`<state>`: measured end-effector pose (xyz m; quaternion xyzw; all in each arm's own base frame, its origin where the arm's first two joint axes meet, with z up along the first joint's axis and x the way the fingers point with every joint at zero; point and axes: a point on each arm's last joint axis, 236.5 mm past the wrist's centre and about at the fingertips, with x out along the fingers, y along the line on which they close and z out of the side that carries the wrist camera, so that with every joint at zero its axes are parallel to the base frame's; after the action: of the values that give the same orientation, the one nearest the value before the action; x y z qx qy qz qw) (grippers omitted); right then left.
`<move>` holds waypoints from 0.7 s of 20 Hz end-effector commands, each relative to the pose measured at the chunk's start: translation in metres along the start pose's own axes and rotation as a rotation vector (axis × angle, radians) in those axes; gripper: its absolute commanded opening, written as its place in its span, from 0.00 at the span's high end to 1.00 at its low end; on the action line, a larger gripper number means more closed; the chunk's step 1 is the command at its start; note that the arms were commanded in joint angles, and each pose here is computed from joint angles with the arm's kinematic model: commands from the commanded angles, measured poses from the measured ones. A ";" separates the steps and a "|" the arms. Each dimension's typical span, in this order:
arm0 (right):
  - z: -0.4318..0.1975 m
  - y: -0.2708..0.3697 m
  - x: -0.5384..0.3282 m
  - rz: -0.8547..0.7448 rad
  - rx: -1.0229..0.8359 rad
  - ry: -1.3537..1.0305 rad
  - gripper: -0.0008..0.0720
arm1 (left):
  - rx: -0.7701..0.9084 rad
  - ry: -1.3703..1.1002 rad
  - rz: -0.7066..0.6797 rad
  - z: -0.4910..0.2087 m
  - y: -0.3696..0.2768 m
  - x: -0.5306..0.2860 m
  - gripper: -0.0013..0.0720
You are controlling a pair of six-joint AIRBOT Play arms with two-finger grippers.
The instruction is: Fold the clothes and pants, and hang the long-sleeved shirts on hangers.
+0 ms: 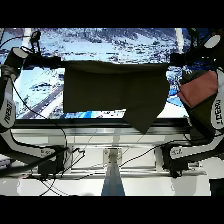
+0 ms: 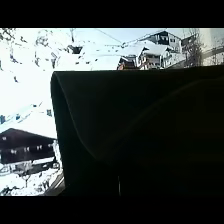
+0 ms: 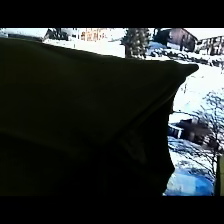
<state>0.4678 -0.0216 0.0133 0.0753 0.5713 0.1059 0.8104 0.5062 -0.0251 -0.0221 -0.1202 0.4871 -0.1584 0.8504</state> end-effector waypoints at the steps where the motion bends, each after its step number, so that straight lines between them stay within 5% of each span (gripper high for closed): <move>1: -0.030 -0.018 -0.016 -0.041 -0.027 0.118 0.98 | -0.030 0.058 -0.003 -0.014 0.005 -0.006 0.97; 7: -0.087 -0.028 0.004 0.003 0.077 0.285 0.97 | 0.004 0.217 -0.079 -0.053 -0.027 0.024 0.97; 8: -0.094 -0.027 0.008 0.008 0.083 0.304 0.89 | 0.005 0.228 -0.082 -0.056 -0.029 0.029 0.96; 9: -0.098 -0.029 0.009 0.002 0.083 0.316 0.54 | 0.007 0.232 -0.083 -0.058 -0.030 0.031 0.75; 10: -0.100 -0.033 0.008 -0.014 0.078 0.326 0.15 | 0.008 0.232 -0.086 -0.057 -0.031 0.030 0.31; 11: -0.105 -0.038 0.004 -0.037 0.070 0.346 0.06 | 0.008 0.237 -0.088 -0.058 -0.031 0.026 0.00; 14: -0.111 -0.047 -0.011 -0.094 0.083 0.360 0.07 | -0.004 0.254 -0.105 -0.059 -0.030 0.000 0.06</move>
<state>0.3763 -0.0596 -0.0291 0.0702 0.7002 0.0769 0.7063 0.4625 -0.0594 -0.0512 -0.1220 0.5743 -0.2074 0.7825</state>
